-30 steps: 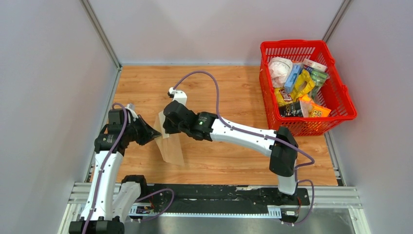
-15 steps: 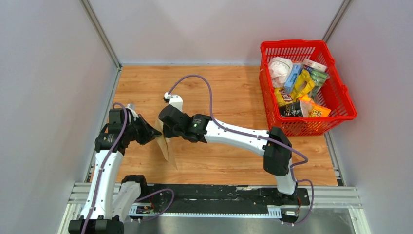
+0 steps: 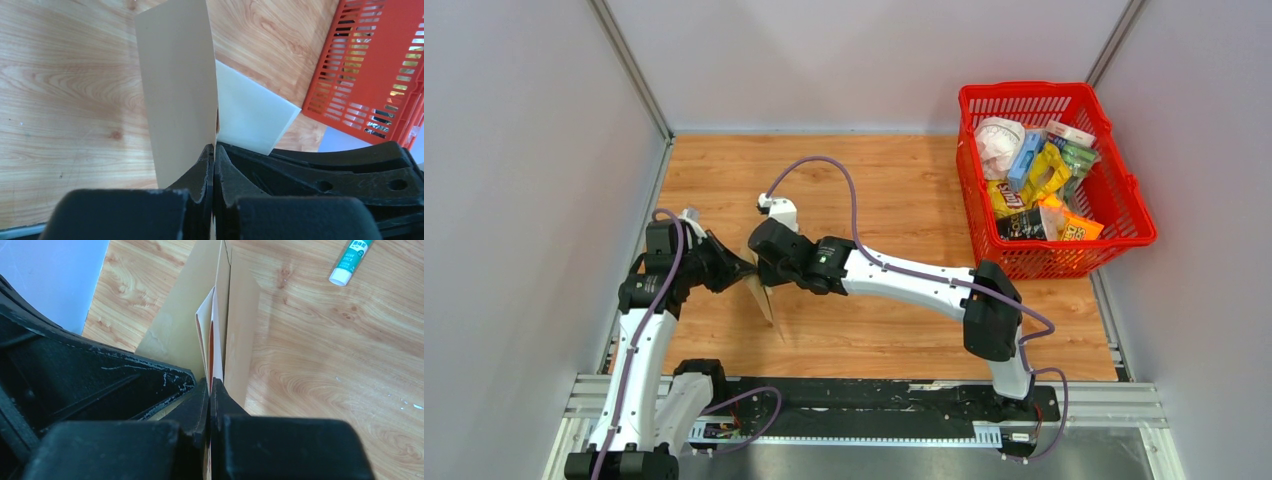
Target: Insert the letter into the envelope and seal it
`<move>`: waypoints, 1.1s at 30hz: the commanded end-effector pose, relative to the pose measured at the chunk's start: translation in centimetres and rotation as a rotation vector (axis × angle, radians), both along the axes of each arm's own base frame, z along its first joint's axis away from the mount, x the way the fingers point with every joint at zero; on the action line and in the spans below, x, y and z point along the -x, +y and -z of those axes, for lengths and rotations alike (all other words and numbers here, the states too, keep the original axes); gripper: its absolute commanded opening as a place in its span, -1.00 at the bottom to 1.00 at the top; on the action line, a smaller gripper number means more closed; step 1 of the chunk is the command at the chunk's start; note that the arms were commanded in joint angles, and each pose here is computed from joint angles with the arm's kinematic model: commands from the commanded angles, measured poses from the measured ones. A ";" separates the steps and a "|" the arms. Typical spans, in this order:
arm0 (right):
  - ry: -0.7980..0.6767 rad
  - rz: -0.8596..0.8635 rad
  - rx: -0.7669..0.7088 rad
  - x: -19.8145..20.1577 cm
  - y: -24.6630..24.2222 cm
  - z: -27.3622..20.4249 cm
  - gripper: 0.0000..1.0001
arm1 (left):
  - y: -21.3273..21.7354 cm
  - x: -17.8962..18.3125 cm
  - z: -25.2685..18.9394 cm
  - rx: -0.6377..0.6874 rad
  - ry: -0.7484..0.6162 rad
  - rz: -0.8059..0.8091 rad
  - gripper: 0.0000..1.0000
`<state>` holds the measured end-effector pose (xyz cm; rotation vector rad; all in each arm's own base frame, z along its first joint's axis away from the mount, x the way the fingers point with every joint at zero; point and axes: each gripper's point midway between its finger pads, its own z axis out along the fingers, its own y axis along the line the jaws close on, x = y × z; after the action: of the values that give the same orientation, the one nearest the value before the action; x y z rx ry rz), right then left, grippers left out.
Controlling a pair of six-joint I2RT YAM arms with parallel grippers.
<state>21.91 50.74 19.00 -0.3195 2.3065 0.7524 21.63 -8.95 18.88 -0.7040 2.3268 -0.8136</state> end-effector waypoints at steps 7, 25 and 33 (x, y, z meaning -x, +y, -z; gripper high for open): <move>0.036 -0.095 0.060 2.0 0.1 1.7 -1.00 | -0.1 -1.5 -2.0 -0.014 -0.130 0.018 -1.00; 0.046 -0.146 0.105 2.0 0.3 2.1 -0.89 | -1.1 -1.0 -1.2 -0.003 -0.172 0.113 -1.00; 0.021 -0.133 0.062 1.6 -0.6 0.6 -0.45 | -0.6 -0.5 0.0 -0.025 -0.119 0.090 -1.00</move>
<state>20.42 50.21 15.01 -0.5064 2.4206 0.6689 22.09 -9.27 18.21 -0.5741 2.2969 -0.8294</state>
